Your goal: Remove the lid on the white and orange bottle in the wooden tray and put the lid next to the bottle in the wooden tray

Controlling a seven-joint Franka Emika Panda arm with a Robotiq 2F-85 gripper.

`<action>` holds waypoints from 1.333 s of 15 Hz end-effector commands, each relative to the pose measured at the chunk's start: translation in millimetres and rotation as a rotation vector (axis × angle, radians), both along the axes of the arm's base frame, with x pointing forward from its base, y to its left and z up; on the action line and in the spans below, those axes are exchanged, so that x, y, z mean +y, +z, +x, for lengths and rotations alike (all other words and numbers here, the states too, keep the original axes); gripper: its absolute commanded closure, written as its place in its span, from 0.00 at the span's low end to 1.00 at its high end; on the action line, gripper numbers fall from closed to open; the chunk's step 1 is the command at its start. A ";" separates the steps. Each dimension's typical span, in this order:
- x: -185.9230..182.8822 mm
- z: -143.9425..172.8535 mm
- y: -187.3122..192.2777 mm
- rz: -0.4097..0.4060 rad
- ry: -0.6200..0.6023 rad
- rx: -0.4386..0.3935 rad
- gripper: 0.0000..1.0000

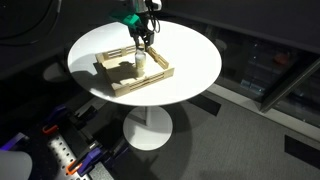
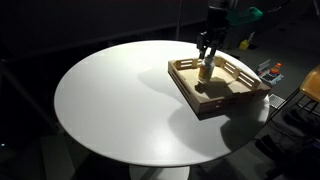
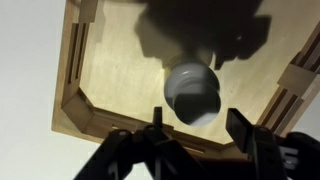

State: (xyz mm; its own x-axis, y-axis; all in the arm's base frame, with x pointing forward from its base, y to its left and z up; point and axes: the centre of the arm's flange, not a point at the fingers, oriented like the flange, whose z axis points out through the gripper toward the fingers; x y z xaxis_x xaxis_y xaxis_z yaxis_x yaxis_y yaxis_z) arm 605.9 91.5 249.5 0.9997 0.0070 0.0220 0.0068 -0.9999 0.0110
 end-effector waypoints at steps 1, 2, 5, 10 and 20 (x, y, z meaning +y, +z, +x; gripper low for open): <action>2.3 4.4 7.0 -0.027 -0.002 0.018 0.33; 2.5 4.1 7.0 -0.028 -0.002 0.021 0.35; 3.3 3.3 7.2 -0.034 0.002 0.028 0.40; 3.1 3.3 7.8 -0.047 0.009 0.035 0.52; 4.0 4.0 17.8 -0.045 0.014 0.020 0.56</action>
